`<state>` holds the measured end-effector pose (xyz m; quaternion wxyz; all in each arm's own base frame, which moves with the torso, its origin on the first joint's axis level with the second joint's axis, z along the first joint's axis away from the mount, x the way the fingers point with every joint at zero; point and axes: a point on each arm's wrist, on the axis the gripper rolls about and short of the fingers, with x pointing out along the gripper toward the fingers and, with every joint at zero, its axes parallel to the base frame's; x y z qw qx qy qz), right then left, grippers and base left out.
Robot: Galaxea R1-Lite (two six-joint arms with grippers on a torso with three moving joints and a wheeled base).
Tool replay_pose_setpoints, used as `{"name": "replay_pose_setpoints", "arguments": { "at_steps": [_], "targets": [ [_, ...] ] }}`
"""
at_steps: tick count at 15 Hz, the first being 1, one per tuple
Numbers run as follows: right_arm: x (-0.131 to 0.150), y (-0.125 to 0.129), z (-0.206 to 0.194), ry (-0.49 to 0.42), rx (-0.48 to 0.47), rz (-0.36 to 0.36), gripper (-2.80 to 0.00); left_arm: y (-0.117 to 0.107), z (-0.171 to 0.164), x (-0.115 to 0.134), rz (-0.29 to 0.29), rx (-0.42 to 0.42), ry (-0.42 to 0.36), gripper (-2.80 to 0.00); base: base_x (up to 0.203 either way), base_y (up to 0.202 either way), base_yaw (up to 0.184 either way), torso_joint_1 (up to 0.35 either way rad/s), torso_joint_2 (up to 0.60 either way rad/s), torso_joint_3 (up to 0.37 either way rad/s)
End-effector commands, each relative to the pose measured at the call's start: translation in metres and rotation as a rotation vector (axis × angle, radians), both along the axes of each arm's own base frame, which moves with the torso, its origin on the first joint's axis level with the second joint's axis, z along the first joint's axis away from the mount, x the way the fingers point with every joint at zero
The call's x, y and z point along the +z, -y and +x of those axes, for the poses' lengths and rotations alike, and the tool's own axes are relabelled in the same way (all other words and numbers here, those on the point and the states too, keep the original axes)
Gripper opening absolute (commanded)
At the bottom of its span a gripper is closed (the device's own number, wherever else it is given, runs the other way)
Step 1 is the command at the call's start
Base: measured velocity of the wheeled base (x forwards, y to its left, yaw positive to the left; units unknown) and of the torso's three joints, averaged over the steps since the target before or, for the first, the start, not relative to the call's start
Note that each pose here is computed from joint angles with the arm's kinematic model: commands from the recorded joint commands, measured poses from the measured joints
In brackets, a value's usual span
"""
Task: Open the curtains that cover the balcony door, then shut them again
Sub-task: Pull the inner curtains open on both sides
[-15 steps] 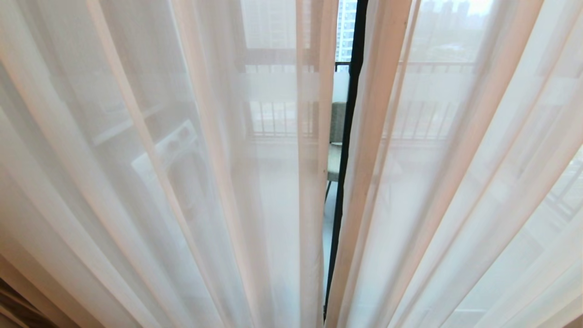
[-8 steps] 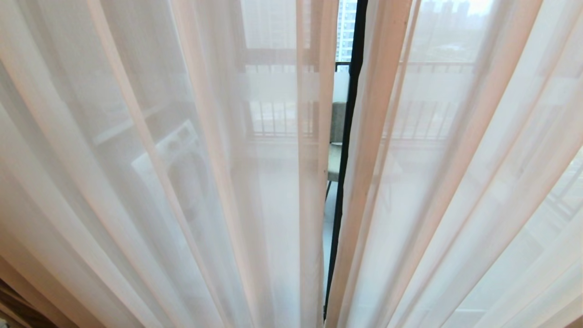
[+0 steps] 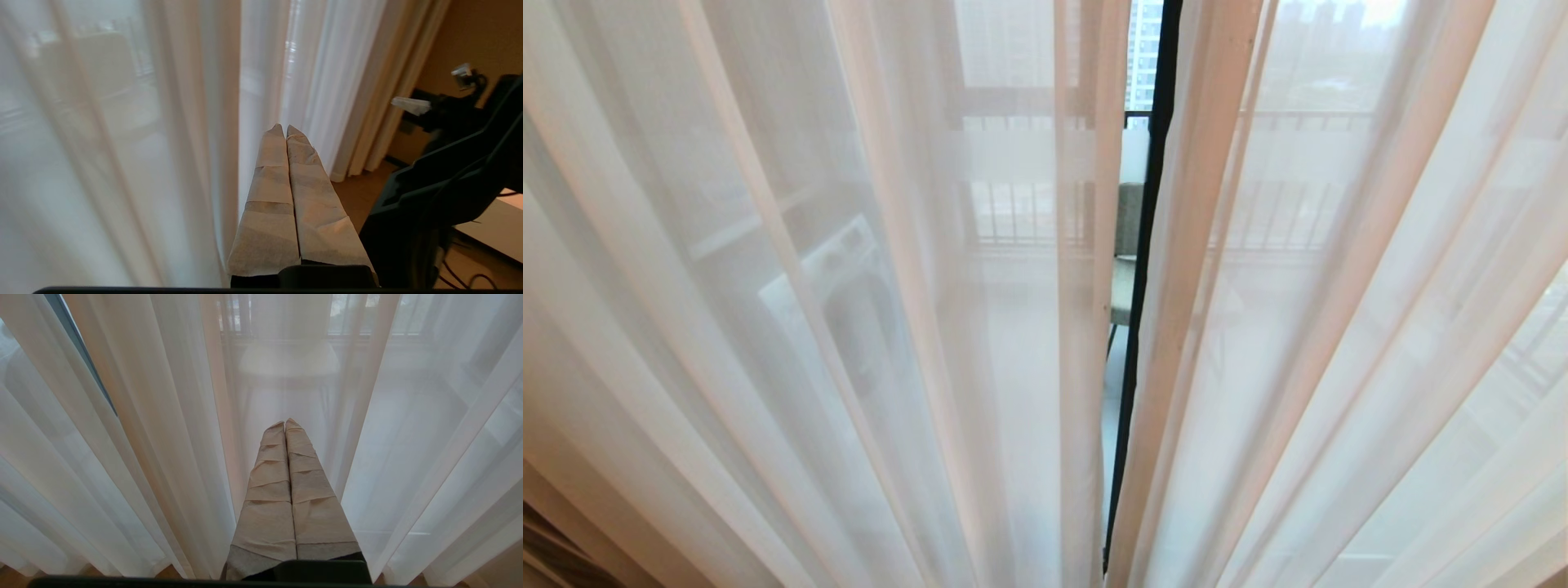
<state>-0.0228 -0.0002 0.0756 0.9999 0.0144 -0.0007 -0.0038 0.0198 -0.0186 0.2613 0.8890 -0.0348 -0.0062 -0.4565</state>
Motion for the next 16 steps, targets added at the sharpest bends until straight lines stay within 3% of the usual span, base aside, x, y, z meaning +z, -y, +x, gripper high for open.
{"name": "replay_pose_setpoints", "arguments": {
  "at_steps": [1, 4, 7, 12, 16],
  "targets": [
    [0.000, 0.000, 0.000, -0.001, 0.000, 0.000, -2.80, 0.007, 0.038, 0.018, 0.006, -0.115, -0.088, -2.80, 0.000, 0.000, 0.000, 0.000, 0.00, 0.000],
    [0.000, 0.000, 0.000, -0.001, 0.000, 0.000, -2.80, 0.028, 0.074, 0.040, 0.014, -0.233, -0.128, -2.80, 0.000, 0.000, 0.000, 0.000, 0.00, 0.000],
    [0.000, 0.000, 0.000, -0.001, 0.000, 0.000, -2.80, 0.057, 0.109, 0.061, 0.024, -0.202, -0.137, -2.80, 0.000, 0.000, 0.000, 0.000, 0.00, 0.000],
    [0.000, 0.000, 0.000, -0.001, 0.000, 0.000, -2.80, 0.103, 0.140, 0.081, 0.032, 0.090, -0.112, -2.80, 0.000, 0.000, 0.000, 0.000, 0.00, 0.000],
    [0.000, 0.000, 0.000, -0.001, 0.000, 0.000, -2.80, 0.142, 0.163, 0.095, 0.068, 0.441, -0.045, -2.80, 0.000, 0.000, 0.000, 0.000, 0.00, 0.000]
  ]
}}
